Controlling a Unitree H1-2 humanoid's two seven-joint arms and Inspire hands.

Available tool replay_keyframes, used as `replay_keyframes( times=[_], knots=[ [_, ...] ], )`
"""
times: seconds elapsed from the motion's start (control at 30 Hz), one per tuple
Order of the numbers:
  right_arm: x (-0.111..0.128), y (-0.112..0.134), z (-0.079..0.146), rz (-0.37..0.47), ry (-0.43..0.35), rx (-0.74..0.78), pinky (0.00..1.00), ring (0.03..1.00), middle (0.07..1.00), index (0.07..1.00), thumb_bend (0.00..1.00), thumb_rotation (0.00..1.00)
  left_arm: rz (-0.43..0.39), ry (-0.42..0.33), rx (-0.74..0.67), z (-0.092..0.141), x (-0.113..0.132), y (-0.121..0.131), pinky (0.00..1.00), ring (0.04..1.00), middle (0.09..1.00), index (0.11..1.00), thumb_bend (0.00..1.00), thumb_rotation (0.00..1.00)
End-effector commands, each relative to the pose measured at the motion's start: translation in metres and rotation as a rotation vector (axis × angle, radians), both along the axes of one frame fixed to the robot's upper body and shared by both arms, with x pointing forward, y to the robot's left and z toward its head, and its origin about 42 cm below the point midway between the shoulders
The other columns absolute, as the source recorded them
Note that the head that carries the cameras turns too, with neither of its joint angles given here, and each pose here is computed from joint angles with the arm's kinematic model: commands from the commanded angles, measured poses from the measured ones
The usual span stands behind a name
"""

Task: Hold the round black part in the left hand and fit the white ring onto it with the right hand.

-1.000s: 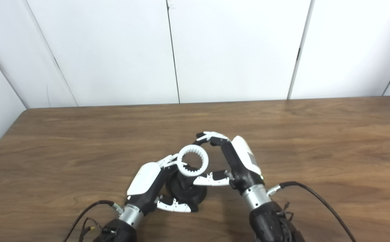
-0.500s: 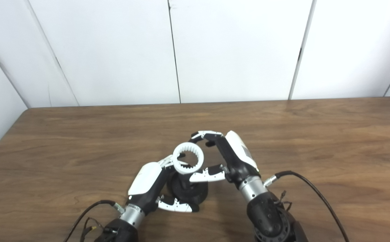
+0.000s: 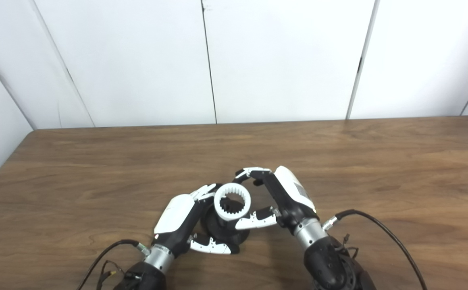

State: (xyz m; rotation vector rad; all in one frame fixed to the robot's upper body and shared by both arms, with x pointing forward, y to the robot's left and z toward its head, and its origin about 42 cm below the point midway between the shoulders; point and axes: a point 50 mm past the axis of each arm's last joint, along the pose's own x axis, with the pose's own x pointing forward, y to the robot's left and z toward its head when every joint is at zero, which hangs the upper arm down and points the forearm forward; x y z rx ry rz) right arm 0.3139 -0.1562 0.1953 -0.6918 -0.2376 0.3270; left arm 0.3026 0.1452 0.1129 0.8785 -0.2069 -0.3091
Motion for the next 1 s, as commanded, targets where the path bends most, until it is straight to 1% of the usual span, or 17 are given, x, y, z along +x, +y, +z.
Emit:
replay_keyframes(
  times=[0.0,0.17,0.4,0.6,0.97],
  knots=[
    [0.003,0.002,0.013,0.026,-0.072,-0.001,0.74,0.831,0.784,0.480,0.52,0.14,-0.005,0.071,0.060,-0.012,-0.004,-0.001,0.90,0.934,0.924,0.649,0.90,0.32],
    [0.001,0.001,0.011,0.028,-0.066,-0.011,0.74,0.828,0.785,0.480,0.52,0.14,-0.003,0.070,0.056,-0.011,-0.004,-0.001,0.90,0.933,0.923,0.648,0.90,0.31],
    [0.003,0.002,0.007,0.026,-0.053,-0.011,0.75,0.832,0.785,0.480,0.52,0.14,-0.008,0.070,0.065,-0.010,-0.004,-0.001,0.90,0.935,0.925,0.651,0.89,0.34],
    [0.005,0.008,-0.003,0.022,-0.038,-0.004,0.73,0.824,0.782,0.480,0.52,0.14,-0.007,0.073,0.063,-0.010,-0.005,-0.002,0.90,0.939,0.928,0.653,0.89,0.34],
    [0.008,0.019,-0.010,0.026,-0.038,0.020,0.73,0.813,0.781,0.480,0.52,0.14,-0.006,0.073,0.062,-0.010,-0.005,-0.004,0.90,0.935,0.925,0.652,0.89,0.34]
  ],
)
